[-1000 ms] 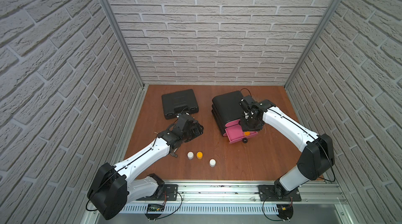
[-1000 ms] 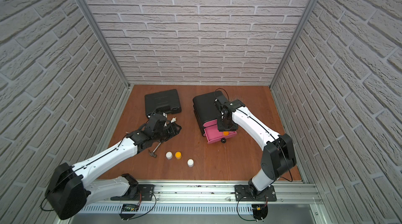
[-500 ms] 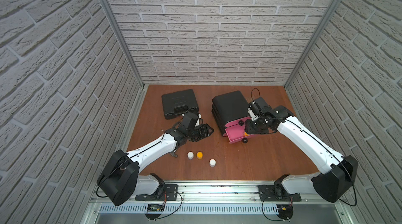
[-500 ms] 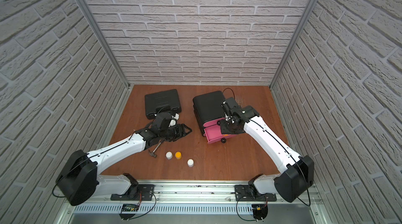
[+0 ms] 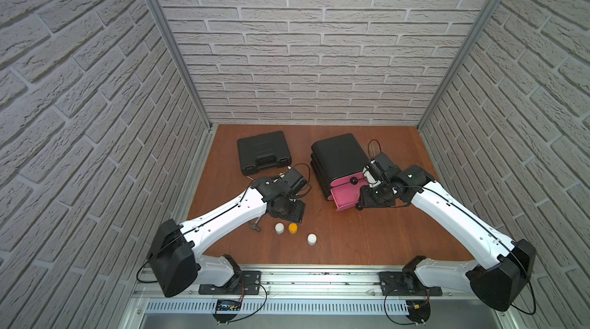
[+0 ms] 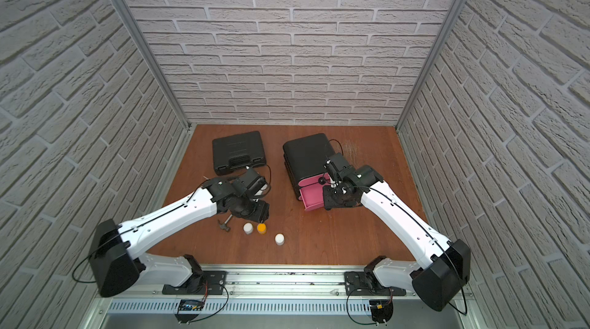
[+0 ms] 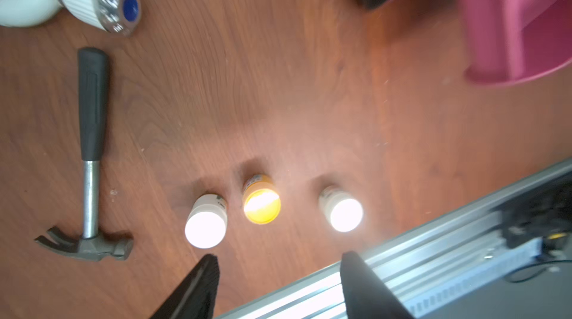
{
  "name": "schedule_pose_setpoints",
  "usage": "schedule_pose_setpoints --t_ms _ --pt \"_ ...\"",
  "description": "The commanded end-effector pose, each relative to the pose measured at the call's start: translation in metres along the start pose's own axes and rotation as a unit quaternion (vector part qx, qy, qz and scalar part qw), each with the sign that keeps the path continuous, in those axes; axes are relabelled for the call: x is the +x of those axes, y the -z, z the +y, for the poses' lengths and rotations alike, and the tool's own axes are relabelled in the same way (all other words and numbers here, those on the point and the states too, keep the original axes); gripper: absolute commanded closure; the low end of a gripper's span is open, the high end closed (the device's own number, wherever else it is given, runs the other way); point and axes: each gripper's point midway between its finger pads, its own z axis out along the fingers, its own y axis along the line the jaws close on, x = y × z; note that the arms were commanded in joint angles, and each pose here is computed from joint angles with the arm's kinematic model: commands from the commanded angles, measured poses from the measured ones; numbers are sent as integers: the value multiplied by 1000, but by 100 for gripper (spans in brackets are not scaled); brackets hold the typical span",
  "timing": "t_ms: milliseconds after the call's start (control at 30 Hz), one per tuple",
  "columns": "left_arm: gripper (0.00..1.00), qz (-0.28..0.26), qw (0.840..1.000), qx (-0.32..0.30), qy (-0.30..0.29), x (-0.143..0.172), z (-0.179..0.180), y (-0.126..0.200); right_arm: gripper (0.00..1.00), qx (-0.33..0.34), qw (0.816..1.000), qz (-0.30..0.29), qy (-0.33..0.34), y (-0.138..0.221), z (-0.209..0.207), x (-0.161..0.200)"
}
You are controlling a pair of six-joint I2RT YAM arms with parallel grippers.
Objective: Put the paint cans in the drawer according to color
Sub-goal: Pick up the paint can at the center of the board.
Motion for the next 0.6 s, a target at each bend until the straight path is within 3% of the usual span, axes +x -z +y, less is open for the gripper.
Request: schedule_pose_setpoints --t_ms 0,267,567 --pt "32 52 992 -69 -92 11 3 -9 52 36 997 -60 -34 20 -18 -12" --pt "33 52 990 -65 -116 -8 -13 -38 52 49 995 -58 -66 14 -38 0" --pt "40 68 992 -44 -96 -12 -9 -56 53 37 990 -56 -127 13 -64 12"
